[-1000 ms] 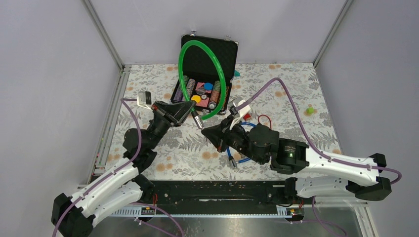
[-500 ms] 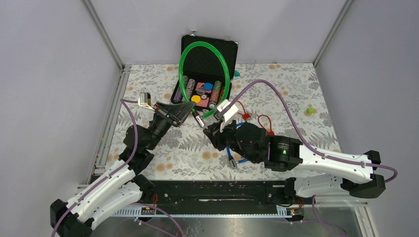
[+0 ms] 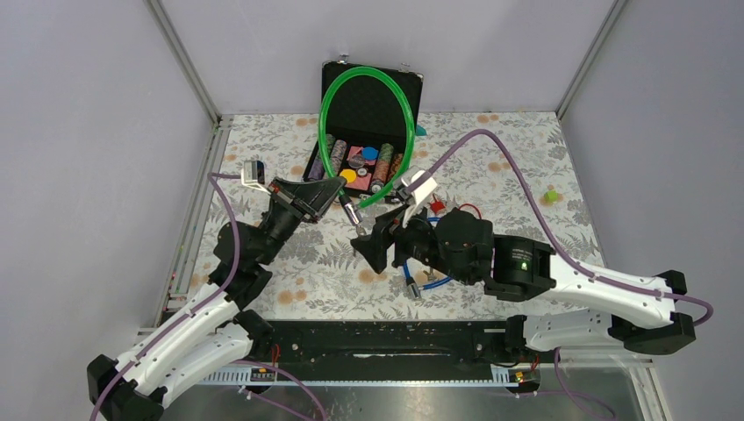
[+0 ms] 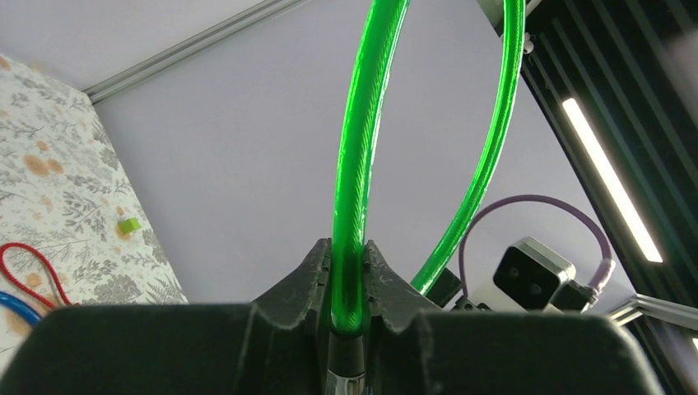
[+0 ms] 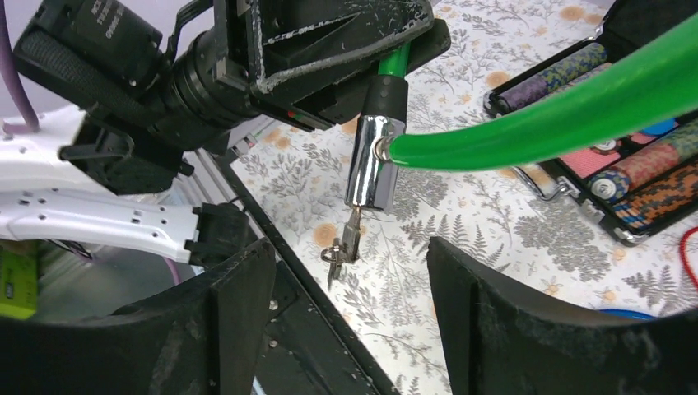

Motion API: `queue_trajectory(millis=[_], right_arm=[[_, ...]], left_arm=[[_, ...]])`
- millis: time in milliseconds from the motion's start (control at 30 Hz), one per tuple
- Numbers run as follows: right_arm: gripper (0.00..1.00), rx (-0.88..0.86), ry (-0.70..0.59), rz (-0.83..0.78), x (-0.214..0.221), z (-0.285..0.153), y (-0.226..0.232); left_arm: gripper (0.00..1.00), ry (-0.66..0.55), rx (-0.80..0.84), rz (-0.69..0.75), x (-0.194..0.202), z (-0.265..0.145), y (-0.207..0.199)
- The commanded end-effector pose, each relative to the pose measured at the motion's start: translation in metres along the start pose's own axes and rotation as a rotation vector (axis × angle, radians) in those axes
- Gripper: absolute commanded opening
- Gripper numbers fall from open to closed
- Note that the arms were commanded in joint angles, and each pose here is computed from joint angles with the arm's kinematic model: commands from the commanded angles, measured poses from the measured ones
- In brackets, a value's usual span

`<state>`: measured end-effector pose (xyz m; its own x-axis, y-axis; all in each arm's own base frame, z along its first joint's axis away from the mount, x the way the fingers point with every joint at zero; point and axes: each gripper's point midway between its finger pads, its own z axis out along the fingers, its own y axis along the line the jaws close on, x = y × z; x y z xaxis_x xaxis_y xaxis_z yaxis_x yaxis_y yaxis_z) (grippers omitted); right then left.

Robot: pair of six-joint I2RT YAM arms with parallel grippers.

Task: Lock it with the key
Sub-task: Lock the lock.

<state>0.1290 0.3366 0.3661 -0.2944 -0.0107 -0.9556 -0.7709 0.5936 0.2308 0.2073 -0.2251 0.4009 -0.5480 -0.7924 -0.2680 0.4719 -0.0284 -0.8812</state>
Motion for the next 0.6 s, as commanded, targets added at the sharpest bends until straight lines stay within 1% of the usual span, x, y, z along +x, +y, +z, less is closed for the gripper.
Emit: queue_trajectory(millis=[0, 67, 133, 267, 500, 567], right_arm=[[0.72, -0.001, -0.007, 0.124, -0.014, 0.005, 0.008], [0.68, 0.01, -0.003, 0.143, -0.013, 0.009, 0.007], [0.6, 0.015, -0.002, 0.15, -0.013, 0.011, 0.006], [0.34, 0.019, 0.001, 0.146, -0.013, 0.014, 0.006], [0.0, 0.028, 0.001, 0.135, -0.01, 0.013, 0.0], [0.0, 0.017, 0.009, 0.117, -0.005, 0.01, -0.002]], left_arm=[[0.0, -0.039, 0.211, 0.009, -0.016, -0.002, -0.07], [0.0, -0.041, 0.211, 0.007, -0.016, -0.002, -0.071], [0.0, -0.04, 0.212, 0.006, -0.016, -0.002, -0.07], [0.0, -0.042, 0.21, 0.004, -0.016, -0.002, -0.069], [0.0, -0.054, 0.2, 0.014, -0.018, -0.004, -0.066], [0.0, -0.06, 0.196, 0.025, -0.019, -0.005, -0.066]])
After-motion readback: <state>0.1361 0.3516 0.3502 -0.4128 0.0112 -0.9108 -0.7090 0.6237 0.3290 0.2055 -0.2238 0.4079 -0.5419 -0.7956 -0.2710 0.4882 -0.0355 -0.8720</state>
